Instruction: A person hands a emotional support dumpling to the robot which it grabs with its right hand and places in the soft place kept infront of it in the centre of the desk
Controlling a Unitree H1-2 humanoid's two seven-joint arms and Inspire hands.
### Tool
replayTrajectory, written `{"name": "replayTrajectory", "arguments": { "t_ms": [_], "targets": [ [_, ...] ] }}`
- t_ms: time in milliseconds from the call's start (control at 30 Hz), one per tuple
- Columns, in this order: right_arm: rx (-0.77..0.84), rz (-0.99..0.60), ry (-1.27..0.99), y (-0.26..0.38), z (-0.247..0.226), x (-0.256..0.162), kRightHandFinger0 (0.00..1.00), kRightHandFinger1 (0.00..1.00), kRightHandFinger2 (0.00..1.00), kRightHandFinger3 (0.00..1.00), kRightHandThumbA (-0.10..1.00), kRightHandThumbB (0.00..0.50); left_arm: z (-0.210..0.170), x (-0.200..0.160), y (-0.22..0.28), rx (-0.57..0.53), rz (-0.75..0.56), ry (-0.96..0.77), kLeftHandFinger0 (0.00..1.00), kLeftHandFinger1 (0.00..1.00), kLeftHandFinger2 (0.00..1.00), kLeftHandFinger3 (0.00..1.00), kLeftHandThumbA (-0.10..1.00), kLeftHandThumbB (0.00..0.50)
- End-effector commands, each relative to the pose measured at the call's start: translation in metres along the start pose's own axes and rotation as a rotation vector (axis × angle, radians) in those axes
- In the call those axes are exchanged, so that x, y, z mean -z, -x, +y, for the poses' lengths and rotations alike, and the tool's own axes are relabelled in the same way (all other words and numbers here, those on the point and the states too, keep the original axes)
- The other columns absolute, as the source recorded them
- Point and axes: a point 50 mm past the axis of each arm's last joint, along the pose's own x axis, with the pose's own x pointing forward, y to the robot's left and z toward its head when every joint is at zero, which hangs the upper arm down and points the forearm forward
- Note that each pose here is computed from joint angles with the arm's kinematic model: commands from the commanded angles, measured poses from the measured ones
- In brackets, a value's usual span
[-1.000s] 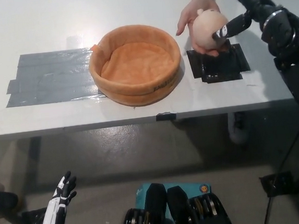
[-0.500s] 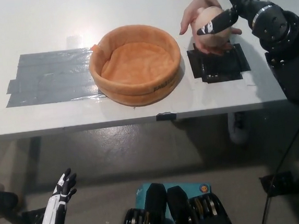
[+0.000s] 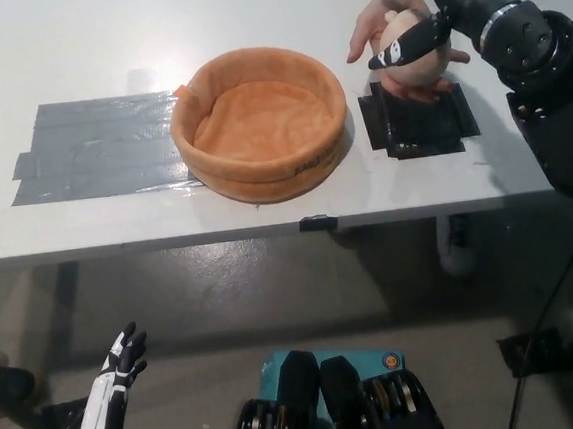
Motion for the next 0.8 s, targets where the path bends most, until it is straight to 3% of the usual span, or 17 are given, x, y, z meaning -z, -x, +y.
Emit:
{"name": "replayTrajectory", "arguments": {
  "t_ms": [0,133,367,433,567,700,767],
  "targets": [
    [0.056,-0.009,0.076,-0.006,-0.033,-0.029,1.00,1.00,1.00,1.00,0.99,0.337,0.008,-0.011,-0.005,-0.008,-0.053,-0.018,1.00,1.00,1.00,1.00,1.00,0.473],
    [0.055,0.032,0.119,-0.017,-0.027,-0.011,1.00,1.00,1.00,1.00,0.98,0.366,0.007,-0.011,-0.005,-0.011,-0.054,-0.019,1.00,1.00,1.00,1.00,1.00,0.477],
    [0.024,0.094,0.196,-0.025,-0.016,0.007,1.00,1.00,1.00,1.00,1.00,0.342,0.007,-0.011,-0.006,-0.009,-0.056,-0.020,1.00,1.00,1.00,1.00,1.00,0.469],
    [0.018,0.099,0.191,-0.027,-0.012,0.009,1.00,1.00,1.00,1.00,1.00,0.382,0.008,-0.012,-0.006,-0.008,-0.051,-0.025,1.00,1.00,1.00,1.00,1.00,0.477],
    [0.011,0.104,0.174,-0.029,-0.007,0.014,1.00,1.00,1.00,1.00,1.00,0.397,0.007,-0.012,-0.007,-0.011,-0.050,-0.013,1.00,1.00,1.00,1.00,1.00,0.471],
    [-0.007,0.109,0.156,-0.030,-0.004,0.013,1.00,1.00,1.00,1.00,1.00,0.378,0.007,-0.014,-0.008,-0.008,-0.052,-0.012,1.00,1.00,1.00,1.00,1.00,0.482],
    [0.027,0.097,0.103,-0.032,-0.002,0.016,1.00,1.00,1.00,1.00,0.89,0.355,0.006,-0.014,-0.008,-0.011,-0.049,-0.011,1.00,1.00,1.00,1.00,1.00,0.480]
  ]
}}
